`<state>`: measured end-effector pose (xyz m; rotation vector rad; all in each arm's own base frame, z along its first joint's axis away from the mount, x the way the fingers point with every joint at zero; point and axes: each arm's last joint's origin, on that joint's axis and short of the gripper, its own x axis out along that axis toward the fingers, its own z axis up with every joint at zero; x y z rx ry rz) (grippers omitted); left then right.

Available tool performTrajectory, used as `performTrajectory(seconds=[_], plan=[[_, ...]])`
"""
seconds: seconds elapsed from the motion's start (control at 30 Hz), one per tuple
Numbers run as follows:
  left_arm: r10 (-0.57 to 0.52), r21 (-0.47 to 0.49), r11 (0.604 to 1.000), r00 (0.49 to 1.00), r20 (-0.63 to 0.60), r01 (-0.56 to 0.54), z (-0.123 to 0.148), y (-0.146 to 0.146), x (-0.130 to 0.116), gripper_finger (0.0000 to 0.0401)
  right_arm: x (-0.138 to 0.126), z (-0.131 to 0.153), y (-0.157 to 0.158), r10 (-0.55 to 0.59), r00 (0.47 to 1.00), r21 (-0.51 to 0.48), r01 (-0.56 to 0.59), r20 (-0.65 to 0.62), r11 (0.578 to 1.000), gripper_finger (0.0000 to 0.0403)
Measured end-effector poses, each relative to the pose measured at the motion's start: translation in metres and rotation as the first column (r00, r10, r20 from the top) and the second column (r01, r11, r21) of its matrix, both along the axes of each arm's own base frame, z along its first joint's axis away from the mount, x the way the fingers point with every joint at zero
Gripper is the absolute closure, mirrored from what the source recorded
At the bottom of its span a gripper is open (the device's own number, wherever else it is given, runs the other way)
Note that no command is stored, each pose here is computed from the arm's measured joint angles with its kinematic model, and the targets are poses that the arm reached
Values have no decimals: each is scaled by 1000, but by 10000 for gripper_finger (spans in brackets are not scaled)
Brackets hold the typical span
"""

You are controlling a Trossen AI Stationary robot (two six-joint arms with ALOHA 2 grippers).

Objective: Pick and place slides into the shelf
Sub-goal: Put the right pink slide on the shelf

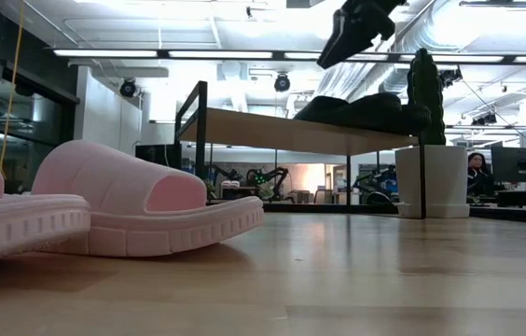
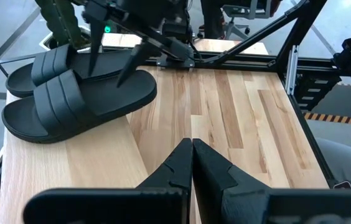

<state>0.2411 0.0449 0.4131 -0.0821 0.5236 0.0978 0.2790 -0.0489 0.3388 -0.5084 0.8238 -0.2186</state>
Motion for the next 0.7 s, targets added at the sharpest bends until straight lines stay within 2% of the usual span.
performTrajectory(seconds=[0.1, 0.27, 0.47, 0.6, 0.7], plan=[[0, 0, 1000, 1000, 1, 0, 0, 0, 0, 400, 2, 1, 9, 7, 1000, 30, -8, 30, 1000, 229], [-7, -9, 1000, 1000, -7, 7, -1, 0, 0, 400, 6, 3, 21, 5, 995, 142, -19, 99, 990, 229], [-87, -148, 986, 995, -52, 79, -6, -5, -4, 400, 7, 3, 35, 3, 992, 262, -38, 129, 964, 229], [-124, -221, 970, 987, -98, 99, -10, -7, -7, 400, 7, 2, 44, 18, 991, 298, -58, 135, 953, 229], [-121, -243, 966, 983, -138, 85, -13, -8, -9, 400, 8, 2, 51, 49, 990, 309, -89, 135, 947, 229]])
